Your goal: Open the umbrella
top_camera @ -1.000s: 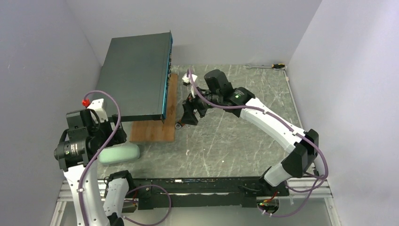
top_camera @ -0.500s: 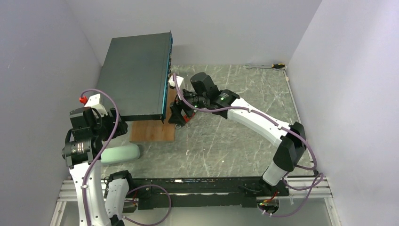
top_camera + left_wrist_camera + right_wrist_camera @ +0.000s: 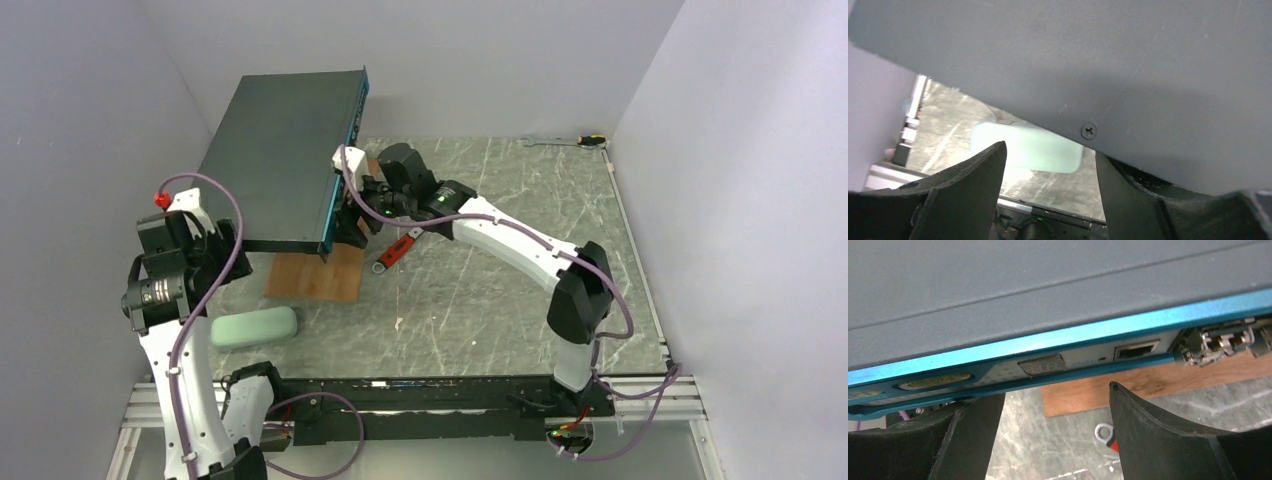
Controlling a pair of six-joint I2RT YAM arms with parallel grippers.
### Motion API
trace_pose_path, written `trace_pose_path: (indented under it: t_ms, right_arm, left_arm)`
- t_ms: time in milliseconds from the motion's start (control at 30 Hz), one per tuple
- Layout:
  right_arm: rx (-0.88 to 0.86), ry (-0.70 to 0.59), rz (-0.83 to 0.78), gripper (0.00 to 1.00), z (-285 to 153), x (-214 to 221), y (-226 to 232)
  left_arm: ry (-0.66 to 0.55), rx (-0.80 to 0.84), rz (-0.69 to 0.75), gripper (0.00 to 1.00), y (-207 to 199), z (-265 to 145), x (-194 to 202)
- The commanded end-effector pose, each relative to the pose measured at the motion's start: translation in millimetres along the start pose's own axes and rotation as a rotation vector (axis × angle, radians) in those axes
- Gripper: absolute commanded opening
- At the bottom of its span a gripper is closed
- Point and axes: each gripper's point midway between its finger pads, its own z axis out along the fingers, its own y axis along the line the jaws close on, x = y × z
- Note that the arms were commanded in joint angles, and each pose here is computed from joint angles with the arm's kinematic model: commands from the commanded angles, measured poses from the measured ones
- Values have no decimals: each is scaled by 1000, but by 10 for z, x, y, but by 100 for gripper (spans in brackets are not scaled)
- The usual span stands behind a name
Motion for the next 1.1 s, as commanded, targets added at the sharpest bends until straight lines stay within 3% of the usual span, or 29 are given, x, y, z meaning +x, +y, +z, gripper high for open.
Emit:
trace_pose_path:
  t_ms: [0, 300, 467, 633, 833, 933, 1067]
  right_arm:
    - [1, -168, -81, 78, 154, -574, 114]
    - [44, -235, -37, 78, 623, -800, -73]
    - [78, -271, -26, 79, 721, -905, -191]
    - [48, -217, -35, 83, 469, -694, -105]
    - [39, -151, -49, 86, -96, -395, 67]
    - [48, -115, 12, 87, -371, -206, 75]
    - [82, -85, 201, 87, -701, 57, -86]
  left_arm:
    - [-445, 20, -27, 71, -61, 74, -1384]
    - [-501, -73, -53, 72, 281, 162, -1871]
    - [-464, -116, -41, 80, 419, 153, -1889]
    - [-325, -112, 22, 94, 387, -12, -1616]
    - [-299, -193, 84, 100, 440, -488, -1310]
    - [-350, -185, 151, 100, 372, -767, -1312]
    - [-529, 24, 387, 100, -123, -1207, -1549]
